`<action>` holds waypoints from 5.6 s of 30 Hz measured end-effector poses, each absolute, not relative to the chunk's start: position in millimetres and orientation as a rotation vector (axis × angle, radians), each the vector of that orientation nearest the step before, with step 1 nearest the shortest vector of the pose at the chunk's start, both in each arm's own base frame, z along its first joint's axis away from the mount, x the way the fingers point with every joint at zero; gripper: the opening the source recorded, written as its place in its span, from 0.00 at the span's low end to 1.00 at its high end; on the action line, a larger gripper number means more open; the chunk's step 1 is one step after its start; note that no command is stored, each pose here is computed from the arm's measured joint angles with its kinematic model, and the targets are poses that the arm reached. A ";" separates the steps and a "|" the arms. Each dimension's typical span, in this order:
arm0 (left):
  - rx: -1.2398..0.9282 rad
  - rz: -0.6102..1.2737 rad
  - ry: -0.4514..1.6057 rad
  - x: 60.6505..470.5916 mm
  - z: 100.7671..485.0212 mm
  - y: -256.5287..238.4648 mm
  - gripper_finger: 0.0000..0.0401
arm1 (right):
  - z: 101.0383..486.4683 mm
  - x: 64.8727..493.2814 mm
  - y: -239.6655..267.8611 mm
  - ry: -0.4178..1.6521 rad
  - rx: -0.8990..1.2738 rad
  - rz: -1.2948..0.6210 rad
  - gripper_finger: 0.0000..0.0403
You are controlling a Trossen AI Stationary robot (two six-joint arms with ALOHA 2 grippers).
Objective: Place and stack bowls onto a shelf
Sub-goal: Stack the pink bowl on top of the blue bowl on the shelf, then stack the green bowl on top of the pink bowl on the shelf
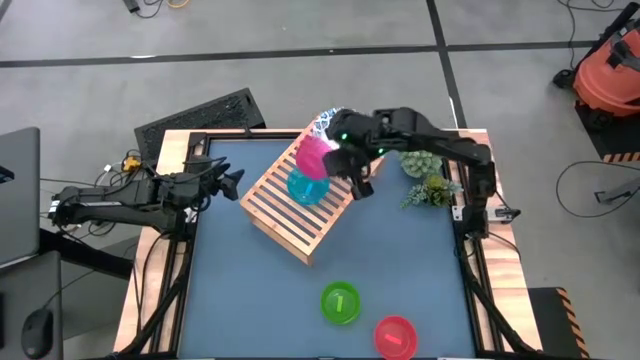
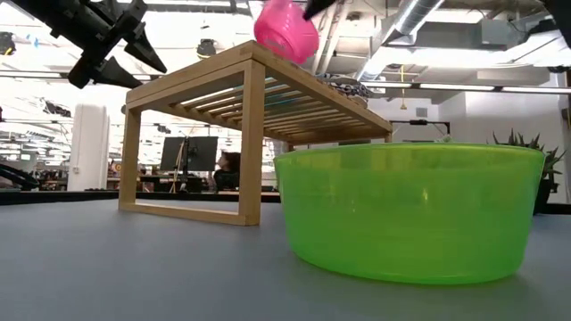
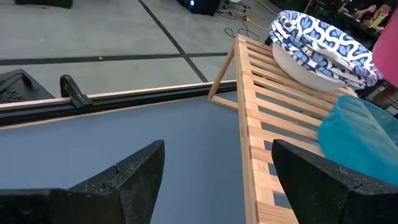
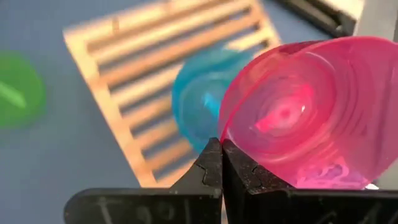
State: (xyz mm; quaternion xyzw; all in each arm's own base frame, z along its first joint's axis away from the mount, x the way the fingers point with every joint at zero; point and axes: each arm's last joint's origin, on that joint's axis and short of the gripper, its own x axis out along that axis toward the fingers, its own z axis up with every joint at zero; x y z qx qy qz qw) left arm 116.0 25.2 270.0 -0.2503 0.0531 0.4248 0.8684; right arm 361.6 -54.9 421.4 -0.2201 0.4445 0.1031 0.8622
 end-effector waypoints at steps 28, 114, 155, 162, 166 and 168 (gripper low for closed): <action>-0.554 0.934 0.143 129.4 261.9 26.2 0.70 | 402.7 375.2 -17.5 1.040 -1.025 0.386 0.04; -0.473 0.698 -0.042 76.6 291.7 20.7 0.70 | 341.9 354.3 128.7 1.210 -0.080 0.388 0.41; -0.522 0.643 0.051 76.3 283.0 18.7 0.70 | 204.7 331.0 215.7 1.025 -0.206 0.539 0.41; -0.527 0.651 0.071 75.7 280.8 18.7 0.70 | 194.8 327.9 214.9 1.026 -0.207 0.542 0.41; -0.530 0.655 0.079 75.5 279.8 18.7 0.70 | 189.5 326.1 213.7 1.032 -0.209 0.540 0.41; -0.530 0.655 0.080 75.4 279.7 18.7 0.70 | 185.2 324.8 212.7 1.035 -0.209 0.539 0.41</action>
